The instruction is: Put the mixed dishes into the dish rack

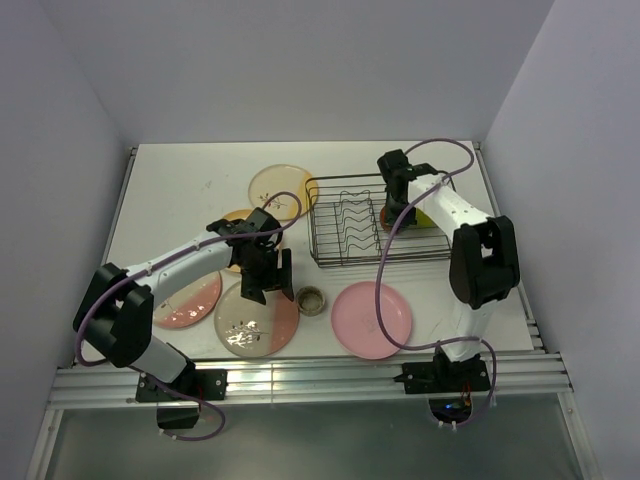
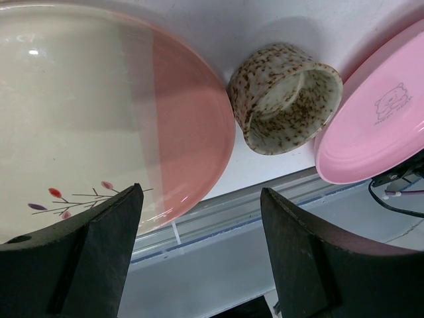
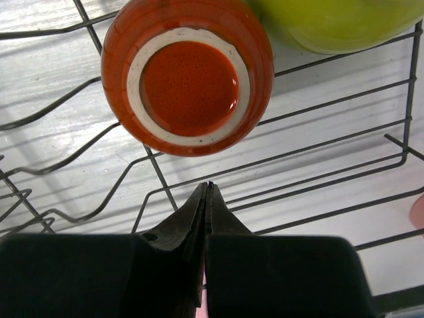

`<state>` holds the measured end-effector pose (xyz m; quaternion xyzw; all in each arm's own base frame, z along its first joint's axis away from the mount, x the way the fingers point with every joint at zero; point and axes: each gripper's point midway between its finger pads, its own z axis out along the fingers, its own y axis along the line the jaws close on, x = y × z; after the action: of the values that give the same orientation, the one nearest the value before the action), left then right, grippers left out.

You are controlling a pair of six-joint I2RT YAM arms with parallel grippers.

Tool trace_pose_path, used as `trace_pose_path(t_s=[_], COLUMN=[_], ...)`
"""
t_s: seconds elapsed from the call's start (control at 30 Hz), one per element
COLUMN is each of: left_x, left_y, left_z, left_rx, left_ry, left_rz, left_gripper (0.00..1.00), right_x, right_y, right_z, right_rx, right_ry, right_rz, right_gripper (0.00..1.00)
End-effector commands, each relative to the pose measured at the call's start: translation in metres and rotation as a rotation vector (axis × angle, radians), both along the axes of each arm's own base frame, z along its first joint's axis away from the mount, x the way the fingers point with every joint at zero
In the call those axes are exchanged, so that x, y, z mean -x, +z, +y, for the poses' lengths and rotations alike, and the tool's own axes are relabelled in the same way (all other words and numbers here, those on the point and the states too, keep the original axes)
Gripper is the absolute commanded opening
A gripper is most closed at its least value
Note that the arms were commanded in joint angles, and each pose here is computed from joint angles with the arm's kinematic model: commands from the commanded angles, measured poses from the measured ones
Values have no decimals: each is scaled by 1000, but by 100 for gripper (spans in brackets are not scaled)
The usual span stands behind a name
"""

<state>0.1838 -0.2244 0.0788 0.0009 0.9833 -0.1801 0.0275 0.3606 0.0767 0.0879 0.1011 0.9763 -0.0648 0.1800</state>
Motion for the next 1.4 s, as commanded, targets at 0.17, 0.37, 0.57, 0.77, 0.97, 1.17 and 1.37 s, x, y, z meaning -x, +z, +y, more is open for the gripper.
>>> trace_pose_path(t_s=[0.17, 0.37, 0.57, 0.77, 0.97, 1.17, 1.37], left_x=[-2, 1, 2, -7, -21, -34, -41], left_y=[12, 15, 10, 4, -5, -9, -17], left_z=[-1, 4, 2, -4, -16, -26, -36], left_rx=[12, 6, 12, 7, 2, -1, 3], left_ry=[-5, 5, 5, -5, -10, -8, -13], left_rz=[-40, -44, -36, -34, -27, -41, -30], left_gripper=[78, 78, 78, 77, 75, 73, 69], right_x=[-27, -51, -63, -42, -9, 28, 56], right_y=[-10, -19, -11, 17, 73, 127, 161], right_z=[6, 4, 4, 22, 46, 45, 38], right_rx=[-21, 23, 38, -34, -151, -225, -269], right_ry=[-27, -34, -42, 2, 40, 53, 43], right_rz=[-15, -18, -29, -85, -168, -285, -335], right_gripper=[0, 0, 0, 0, 1, 61, 78])
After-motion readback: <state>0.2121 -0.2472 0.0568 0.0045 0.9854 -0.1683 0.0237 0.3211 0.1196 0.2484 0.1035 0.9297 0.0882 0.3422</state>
